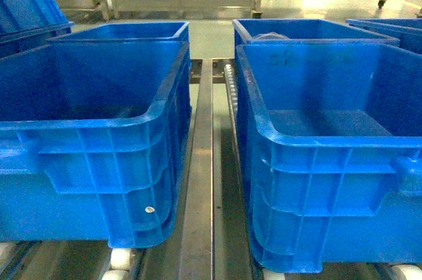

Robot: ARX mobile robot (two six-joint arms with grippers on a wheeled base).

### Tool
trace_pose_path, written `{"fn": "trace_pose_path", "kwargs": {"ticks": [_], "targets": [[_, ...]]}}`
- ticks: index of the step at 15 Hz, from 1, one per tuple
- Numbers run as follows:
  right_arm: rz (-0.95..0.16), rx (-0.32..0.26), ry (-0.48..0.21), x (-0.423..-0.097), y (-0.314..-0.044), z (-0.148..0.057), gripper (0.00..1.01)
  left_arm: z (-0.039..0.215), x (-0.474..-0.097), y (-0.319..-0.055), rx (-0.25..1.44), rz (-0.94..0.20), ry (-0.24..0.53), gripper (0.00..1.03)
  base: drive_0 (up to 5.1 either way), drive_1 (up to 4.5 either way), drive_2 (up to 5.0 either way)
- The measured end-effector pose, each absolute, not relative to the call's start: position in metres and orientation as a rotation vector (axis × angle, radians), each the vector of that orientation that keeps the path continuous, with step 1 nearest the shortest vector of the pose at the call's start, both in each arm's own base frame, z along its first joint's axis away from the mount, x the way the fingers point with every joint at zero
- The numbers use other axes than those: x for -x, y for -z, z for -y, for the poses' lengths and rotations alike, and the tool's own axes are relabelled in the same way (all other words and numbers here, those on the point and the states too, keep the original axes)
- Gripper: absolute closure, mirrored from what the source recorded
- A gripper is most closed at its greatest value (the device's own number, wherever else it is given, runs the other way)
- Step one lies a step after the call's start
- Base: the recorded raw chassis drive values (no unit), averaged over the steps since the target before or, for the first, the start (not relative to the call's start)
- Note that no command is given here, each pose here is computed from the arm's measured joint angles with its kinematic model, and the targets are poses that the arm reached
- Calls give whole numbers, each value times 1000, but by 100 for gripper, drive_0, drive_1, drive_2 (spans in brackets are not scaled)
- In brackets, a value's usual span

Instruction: Sort blue parts and orange caps into right shelf containers

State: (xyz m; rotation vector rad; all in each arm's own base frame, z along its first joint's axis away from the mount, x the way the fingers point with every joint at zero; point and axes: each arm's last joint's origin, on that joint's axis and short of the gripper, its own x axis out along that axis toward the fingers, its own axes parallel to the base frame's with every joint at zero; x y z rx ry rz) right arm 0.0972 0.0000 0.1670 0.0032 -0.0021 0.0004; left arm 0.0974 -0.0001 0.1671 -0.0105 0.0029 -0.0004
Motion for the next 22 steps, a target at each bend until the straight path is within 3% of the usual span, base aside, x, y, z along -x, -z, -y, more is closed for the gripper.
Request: {"fn": "trace_pose_path", "kwargs": {"ticks": [12,13,14,16,19,22], "targets": [[2,-3,0,-97,-167,0,57,0,-97,-167,10,-3,0,59,0,0,0],[3,13,-11,-97,-167,0,57,0,-97,-168,8,9,-11,59,0,0,0],[8,66,-52,-98,-168,-2,57,2,-97,-177,13,102,-98,59,0,0,0],[19,108,-108,-100,-176,-9,57,5,-101,-181,23,123,-146,59,0,0,0],[178,126,-156,-111,-227,-19,57,12,-134,-197,11,146,-68,59,0,0,0],[137,113,-144,-177,-234,-26,57,18,-212,-225,47,169,-14,59,0,0,0]]}}
